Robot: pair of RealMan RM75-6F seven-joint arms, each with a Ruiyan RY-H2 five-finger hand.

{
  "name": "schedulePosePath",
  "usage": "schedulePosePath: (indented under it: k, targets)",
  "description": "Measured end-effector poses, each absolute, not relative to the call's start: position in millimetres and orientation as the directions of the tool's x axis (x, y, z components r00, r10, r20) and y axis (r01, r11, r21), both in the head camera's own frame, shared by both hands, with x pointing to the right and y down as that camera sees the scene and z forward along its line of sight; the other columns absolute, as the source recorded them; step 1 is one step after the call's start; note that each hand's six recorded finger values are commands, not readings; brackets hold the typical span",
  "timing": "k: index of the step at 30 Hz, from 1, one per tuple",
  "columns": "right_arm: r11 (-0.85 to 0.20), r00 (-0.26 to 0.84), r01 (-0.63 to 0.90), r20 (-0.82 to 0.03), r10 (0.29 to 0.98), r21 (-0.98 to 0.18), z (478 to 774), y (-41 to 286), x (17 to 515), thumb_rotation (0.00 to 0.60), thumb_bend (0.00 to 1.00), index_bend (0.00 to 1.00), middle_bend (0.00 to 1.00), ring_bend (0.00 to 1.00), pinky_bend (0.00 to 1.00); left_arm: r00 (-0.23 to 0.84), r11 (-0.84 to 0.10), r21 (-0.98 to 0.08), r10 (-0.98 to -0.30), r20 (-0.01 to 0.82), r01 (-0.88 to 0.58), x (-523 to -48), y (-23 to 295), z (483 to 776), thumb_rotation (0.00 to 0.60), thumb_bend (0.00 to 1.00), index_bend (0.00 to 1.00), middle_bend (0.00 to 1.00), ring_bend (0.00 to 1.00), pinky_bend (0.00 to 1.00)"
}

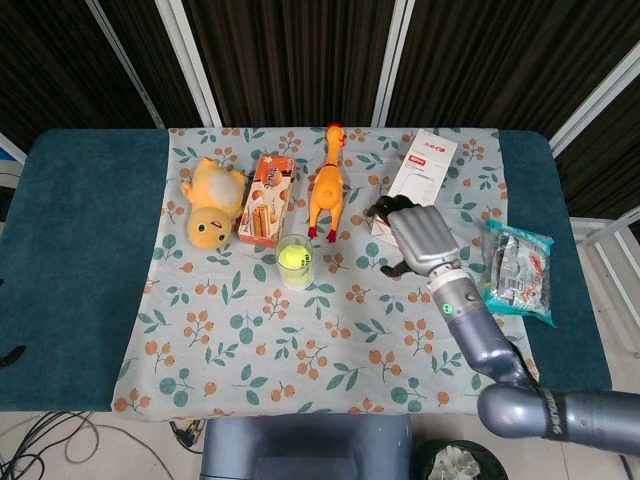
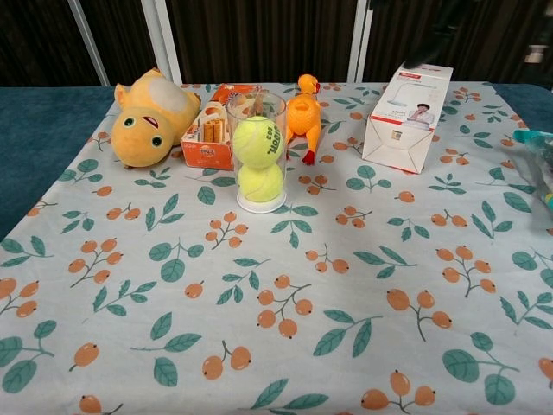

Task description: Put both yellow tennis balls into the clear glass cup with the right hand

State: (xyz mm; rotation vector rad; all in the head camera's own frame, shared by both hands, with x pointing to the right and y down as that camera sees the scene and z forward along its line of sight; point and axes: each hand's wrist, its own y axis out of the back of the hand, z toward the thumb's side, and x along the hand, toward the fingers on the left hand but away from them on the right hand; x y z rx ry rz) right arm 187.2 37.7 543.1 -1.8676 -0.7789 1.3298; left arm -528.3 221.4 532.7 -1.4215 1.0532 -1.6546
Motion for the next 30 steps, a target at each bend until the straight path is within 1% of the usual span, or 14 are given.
schedulePosePath:
  k: [1,2,3,4,8,11,14,18,21,24,27,30]
  targets:
    - [-0.572,0.286,0.061,-0.535,0.795,-0.818,541,43,197,0.600,0.19,0.29,0.17,0.11,0.68,-0.148,-0.423,-0.906,-0.896,0.418,0.005,-528,222,533,0.600,0.06,0.17,0.00,0.00,0.15]
    - [-0.574,0.284,0.050,-0.539,0.793,-0.818,540,49,205,0.600,0.19,0.29,0.16,0.10,0.41,-0.147,-0.425,-0.905,-0.896,0.419,0.008,-527,222,534,0.600,0.06,0.17,0.00,0.00,0.15]
    - [-0.576,0.284,0.037,-0.544,0.790,-0.817,540,56,214,0.600,0.19,0.29,0.16,0.10,0.16,-0.146,-0.427,-0.904,-0.895,0.421,0.011,-526,222,535,0.600,0.06,0.17,0.00,0.00,0.15]
    - [-0.576,0.283,0.024,-0.547,0.788,-0.817,539,64,222,0.600,0.19,0.29,0.16,0.10,0.09,-0.146,-0.429,-0.903,-0.894,0.423,0.012,-526,222,535,0.600,0.06,0.17,0.00,0.00,0.15]
    - [-0.563,0.273,-0.008,-0.543,0.794,-0.826,537,87,250,0.600,0.19,0.29,0.15,0.09,0.05,-0.145,-0.434,-0.901,-0.892,0.427,0.017,-525,222,537,0.600,0.06,0.16,0.00,0.00,0.15]
    - [-0.533,0.255,-0.021,-0.520,0.815,-0.846,532,105,273,0.600,0.19,0.28,0.14,0.08,0.04,-0.141,-0.432,-0.902,-0.894,0.425,0.018,-523,222,537,0.600,0.06,0.15,0.00,0.00,0.15]
    - [-0.489,0.228,-0.018,-0.480,0.847,-0.872,526,123,299,0.600,0.19,0.27,0.13,0.08,0.04,-0.137,-0.427,-0.904,-0.897,0.421,0.020,-522,223,537,0.600,0.06,0.14,0.00,0.00,0.15]
    - [-0.408,0.179,-0.013,-0.403,0.897,-0.913,515,147,337,0.600,0.19,0.27,0.13,0.08,0.04,-0.132,-0.423,-0.906,-0.900,0.416,0.023,-521,223,537,0.600,0.06,0.13,0.00,0.00,0.15]
    - [-0.353,0.155,-0.040,-0.355,0.922,-0.935,509,166,361,0.600,0.19,0.27,0.13,0.08,0.04,-0.126,-0.421,-0.907,-0.901,0.415,0.025,-519,223,537,0.600,0.06,0.11,0.00,0.00,0.15]
    - [-0.318,0.129,-0.069,-0.325,0.937,-0.946,507,188,380,0.600,0.19,0.27,0.13,0.08,0.04,-0.118,-0.416,-0.909,-0.904,0.410,0.027,-517,223,537,0.600,0.06,0.11,0.00,0.00,0.14]
    - [-0.304,0.093,-0.079,-0.311,0.946,-0.949,507,206,394,0.600,0.19,0.27,0.13,0.08,0.03,-0.111,-0.408,-0.912,-0.909,0.403,0.029,-515,224,536,0.600,0.06,0.10,0.00,0.00,0.14]
    - [-0.304,0.073,-0.075,-0.309,0.948,-0.950,511,217,400,0.600,0.19,0.26,0.12,0.08,0.01,-0.104,-0.404,-0.914,-0.911,0.399,0.034,-513,224,537,0.600,0.06,0.10,0.00,0.00,0.13]
